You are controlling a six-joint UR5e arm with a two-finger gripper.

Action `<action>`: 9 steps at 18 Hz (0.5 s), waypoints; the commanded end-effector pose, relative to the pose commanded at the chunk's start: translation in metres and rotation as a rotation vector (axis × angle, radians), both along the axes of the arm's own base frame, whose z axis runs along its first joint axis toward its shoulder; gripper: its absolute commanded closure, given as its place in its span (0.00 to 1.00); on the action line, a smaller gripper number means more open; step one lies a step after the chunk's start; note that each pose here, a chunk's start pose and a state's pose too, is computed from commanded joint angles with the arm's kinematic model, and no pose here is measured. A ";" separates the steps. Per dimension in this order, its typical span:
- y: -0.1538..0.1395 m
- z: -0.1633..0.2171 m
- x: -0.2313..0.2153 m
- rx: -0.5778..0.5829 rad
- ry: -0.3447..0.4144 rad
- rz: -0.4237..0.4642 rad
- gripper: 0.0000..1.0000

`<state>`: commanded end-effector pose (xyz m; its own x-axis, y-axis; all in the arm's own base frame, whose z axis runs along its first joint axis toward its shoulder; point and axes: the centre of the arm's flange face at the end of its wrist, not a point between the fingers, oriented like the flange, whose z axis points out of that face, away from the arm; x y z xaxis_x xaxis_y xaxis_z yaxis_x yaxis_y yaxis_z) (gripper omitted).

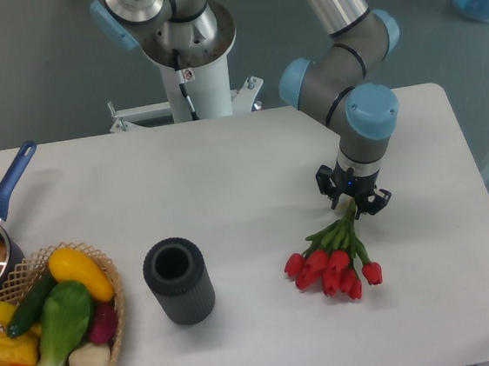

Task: Pick up the flowers from the table
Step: 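Close the gripper on the tulip stems, then lift the red tulip bunch up off the table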

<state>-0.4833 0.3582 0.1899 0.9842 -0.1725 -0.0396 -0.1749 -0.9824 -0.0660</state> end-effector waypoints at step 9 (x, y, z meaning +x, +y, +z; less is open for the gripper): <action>0.000 0.001 0.000 0.000 0.000 0.003 0.78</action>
<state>-0.4831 0.3581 0.1907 0.9847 -0.1695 -0.0394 -0.1718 -0.9829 -0.0661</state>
